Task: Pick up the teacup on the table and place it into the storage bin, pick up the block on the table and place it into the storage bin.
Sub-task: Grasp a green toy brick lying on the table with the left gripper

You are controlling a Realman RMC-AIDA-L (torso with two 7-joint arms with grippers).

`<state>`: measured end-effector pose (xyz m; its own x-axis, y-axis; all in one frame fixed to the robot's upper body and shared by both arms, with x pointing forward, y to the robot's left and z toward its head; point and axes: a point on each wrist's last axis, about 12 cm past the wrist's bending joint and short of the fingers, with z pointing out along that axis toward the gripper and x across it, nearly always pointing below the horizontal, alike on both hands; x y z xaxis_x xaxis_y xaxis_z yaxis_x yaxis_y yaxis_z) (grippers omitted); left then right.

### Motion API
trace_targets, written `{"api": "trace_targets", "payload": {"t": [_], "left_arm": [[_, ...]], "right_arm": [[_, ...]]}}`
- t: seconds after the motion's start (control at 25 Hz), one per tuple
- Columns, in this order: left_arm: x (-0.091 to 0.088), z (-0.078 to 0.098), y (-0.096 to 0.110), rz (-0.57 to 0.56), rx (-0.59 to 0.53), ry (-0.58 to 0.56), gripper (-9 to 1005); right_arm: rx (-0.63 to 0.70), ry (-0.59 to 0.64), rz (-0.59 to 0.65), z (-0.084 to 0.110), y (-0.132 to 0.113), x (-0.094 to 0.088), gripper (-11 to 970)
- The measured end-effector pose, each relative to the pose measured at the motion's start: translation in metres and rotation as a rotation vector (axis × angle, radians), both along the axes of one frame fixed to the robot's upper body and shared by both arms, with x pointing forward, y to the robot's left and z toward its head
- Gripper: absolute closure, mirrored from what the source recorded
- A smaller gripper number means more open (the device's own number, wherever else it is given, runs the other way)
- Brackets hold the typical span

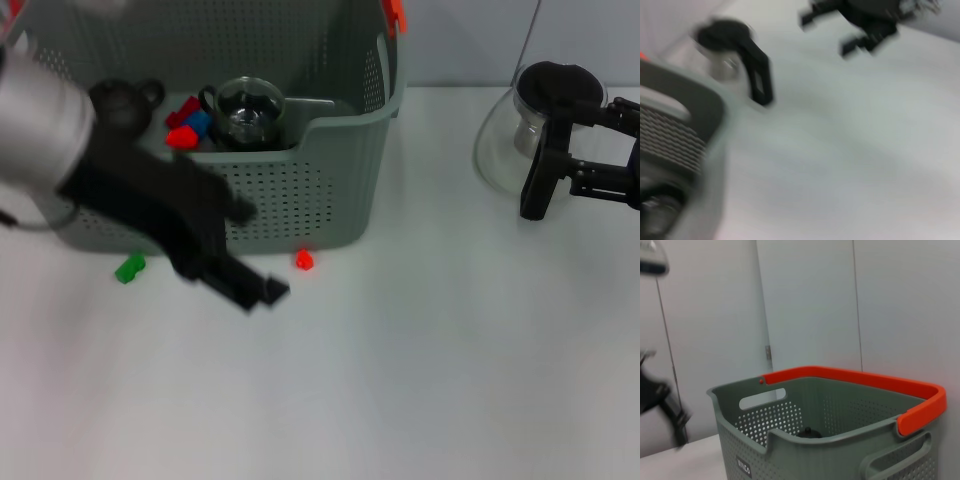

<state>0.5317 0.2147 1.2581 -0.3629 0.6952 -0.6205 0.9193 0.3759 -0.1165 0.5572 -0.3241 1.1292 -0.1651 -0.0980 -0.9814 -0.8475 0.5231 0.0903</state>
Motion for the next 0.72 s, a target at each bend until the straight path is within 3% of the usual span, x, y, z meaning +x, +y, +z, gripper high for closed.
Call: {"api": "trace_targets", "payload": {"t": [0.24, 0.44, 0.72], "left_arm": [[-0.01, -0.038, 0.001, 0.026, 0.001, 0.13, 52], [-0.01, -0.068, 0.026, 0.19, -0.03, 0.185, 54], [-0.013, -0.097, 0.054, 0.363, 0.023, 0.17, 55]], "right_arm": [[-0.009, 0.002, -0.012, -0.001, 0.001, 0.002, 44], [-0.028, -0.002, -0.033, -0.004, 0.001, 0.004, 45], [-0.045, -0.012, -0.037, -0.004, -0.001, 0.005, 45]]}}
